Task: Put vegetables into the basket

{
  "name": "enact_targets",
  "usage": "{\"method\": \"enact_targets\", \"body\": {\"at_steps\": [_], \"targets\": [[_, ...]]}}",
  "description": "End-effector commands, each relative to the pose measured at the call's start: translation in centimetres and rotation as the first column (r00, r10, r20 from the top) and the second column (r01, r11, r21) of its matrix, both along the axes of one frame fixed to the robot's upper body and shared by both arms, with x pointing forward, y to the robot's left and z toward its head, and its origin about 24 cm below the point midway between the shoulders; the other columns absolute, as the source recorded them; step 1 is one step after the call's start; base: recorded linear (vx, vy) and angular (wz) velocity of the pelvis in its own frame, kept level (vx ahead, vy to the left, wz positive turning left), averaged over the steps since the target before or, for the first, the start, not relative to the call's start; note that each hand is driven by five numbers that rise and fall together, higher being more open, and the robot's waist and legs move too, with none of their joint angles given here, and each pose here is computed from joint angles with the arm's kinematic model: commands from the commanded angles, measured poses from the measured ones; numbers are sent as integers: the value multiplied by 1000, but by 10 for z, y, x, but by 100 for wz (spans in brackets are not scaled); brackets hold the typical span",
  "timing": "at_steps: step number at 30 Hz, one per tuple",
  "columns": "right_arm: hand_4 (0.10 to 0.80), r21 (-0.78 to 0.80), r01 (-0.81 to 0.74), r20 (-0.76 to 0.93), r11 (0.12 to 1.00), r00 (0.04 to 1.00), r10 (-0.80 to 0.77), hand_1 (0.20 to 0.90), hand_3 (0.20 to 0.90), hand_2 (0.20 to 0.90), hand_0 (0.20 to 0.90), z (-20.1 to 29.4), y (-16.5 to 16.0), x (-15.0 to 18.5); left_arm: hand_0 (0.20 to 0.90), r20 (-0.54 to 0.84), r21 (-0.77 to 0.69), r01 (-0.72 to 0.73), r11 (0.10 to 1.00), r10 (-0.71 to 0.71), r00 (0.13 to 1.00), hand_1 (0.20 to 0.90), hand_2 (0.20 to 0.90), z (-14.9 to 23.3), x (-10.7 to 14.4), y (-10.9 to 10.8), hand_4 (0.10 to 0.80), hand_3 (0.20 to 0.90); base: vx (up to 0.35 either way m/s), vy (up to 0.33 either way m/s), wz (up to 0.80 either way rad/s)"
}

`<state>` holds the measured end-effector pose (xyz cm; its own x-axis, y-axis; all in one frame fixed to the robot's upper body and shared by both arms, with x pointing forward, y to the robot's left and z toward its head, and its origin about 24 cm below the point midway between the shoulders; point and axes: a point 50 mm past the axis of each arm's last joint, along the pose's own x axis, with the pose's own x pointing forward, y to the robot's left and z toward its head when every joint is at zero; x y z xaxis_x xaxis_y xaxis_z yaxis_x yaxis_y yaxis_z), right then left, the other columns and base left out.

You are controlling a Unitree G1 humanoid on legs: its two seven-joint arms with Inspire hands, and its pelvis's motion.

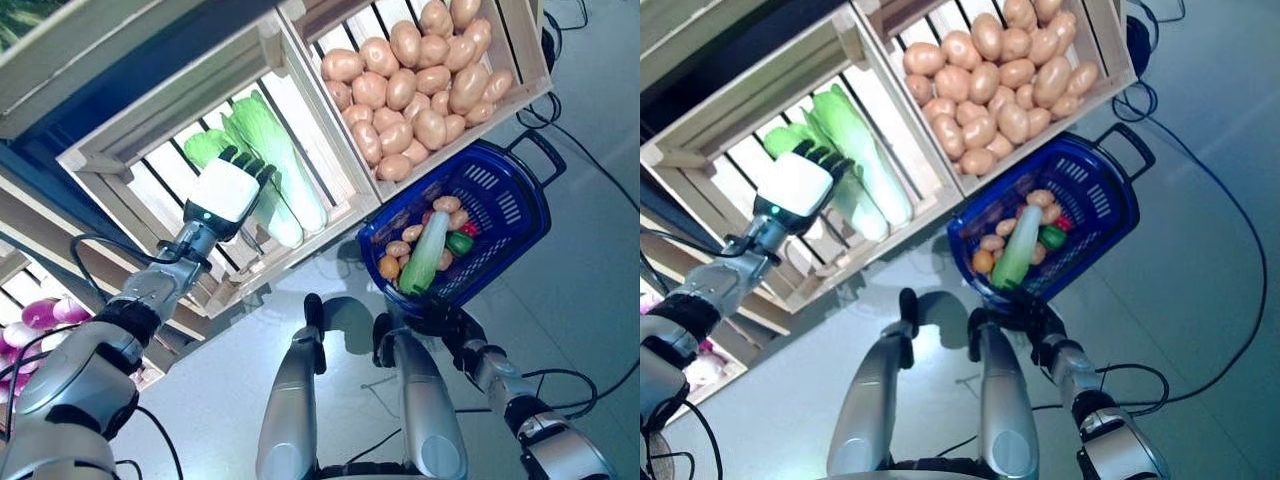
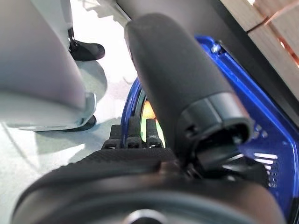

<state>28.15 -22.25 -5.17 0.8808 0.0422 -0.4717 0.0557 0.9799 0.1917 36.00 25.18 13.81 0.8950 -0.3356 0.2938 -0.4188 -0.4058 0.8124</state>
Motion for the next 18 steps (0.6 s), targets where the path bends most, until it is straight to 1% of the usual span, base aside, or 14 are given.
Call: {"method": "enact_targets", "body": {"at_steps": [1, 9, 13, 18], "targets": [[800, 3, 74, 60, 997, 995, -74, 900, 900, 900, 900, 7, -14, -4, 900, 252, -11, -20, 1000, 22, 967, 900, 900, 56, 5, 9, 800, 900, 0, 25, -9], [800, 0, 105, 52, 994, 993, -105, 900, 900, 900, 900, 7, -25, -10, 900, 250, 48, -65, 997, 51, 967, 900, 900, 61, 2, 16, 800, 900, 4, 3, -1], [800, 2, 128, 43, 992, 991, -128, 900, 900, 900, 900, 4, -30, -16, 900, 281, 26, -92, 995, 81, 956, 900, 900, 63, 0, 22, 800, 900, 3, 5, -1], [800, 23, 151, 53, 988, 987, -152, 900, 900, 900, 900, 3, -33, -18, 900, 313, 41, -64, 997, 48, 948, 900, 900, 56, -5, 25, 800, 900, 0, 0, 0]]}}
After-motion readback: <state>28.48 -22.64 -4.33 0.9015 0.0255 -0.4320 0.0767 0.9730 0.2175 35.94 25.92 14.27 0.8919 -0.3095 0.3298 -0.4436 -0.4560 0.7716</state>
